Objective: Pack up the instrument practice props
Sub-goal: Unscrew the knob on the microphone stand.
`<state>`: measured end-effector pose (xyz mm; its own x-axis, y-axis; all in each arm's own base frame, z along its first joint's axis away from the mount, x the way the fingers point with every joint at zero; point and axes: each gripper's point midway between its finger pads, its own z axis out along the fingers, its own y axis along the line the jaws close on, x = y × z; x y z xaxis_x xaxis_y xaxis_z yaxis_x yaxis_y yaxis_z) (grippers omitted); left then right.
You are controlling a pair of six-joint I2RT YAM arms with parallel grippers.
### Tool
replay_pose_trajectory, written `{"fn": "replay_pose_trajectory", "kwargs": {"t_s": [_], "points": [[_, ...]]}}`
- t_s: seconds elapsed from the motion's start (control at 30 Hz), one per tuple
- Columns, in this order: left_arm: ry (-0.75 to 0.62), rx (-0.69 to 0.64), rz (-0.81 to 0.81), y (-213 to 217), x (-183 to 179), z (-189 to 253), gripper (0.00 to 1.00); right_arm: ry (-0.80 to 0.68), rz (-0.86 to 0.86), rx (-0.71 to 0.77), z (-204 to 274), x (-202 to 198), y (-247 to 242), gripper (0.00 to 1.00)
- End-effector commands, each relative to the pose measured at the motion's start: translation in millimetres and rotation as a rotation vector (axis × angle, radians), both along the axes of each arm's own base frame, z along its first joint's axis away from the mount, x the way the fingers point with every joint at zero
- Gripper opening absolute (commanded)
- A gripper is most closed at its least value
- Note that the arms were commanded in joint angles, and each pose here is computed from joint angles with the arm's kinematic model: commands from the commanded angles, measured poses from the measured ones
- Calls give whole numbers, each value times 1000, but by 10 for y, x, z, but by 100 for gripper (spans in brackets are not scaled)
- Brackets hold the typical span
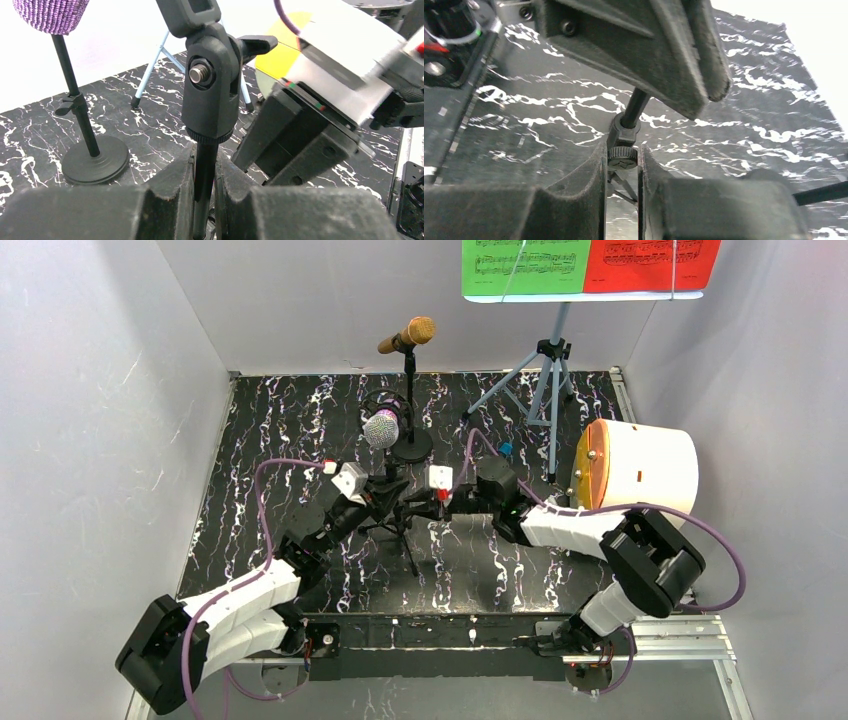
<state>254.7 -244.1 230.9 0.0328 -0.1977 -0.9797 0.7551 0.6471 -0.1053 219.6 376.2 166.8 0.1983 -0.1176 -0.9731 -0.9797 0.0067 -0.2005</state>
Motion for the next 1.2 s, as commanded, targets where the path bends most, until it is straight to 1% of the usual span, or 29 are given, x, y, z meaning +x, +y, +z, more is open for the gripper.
{"fn": "replay_pose_trajectory", "kwargs": {"t_s": [0.0,0.13,0.23,0.37,0.47,0.57,0.67,0.8,0.9,1.0,1.07,1.17], "points": [[113,2,4,7,-17,-236,0,-266,-132,-232,-485,315,-252,1],[117,7,15,20,0,-260,0,-476,-244,-337,-504,459,-294,1],[120,9,13,12,1,-271,0,-623,-312,-369,-477,510,-321,1],[123,13,11,6,4,-285,0,-778,-404,-426,-456,598,-415,1],[127,16,11,3,8,-298,0,-840,-448,-442,-440,643,-452,1],[126,17,13,7,8,-303,0,-846,-485,-385,-365,644,-445,1],[122,18,16,18,6,-301,0,-727,-490,-312,-289,597,-358,2],[120,24,16,17,6,-309,0,-532,-459,-227,-216,473,-217,22],[119,27,15,16,7,-315,0,-379,-519,-119,-83,471,-196,37],[115,28,19,28,7,-313,0,-194,-544,-25,37,465,-215,49],[114,29,18,28,3,-317,0,-53,-511,33,104,422,-219,55],[116,31,13,17,2,-320,0,158,-476,93,131,380,-234,58]]}}
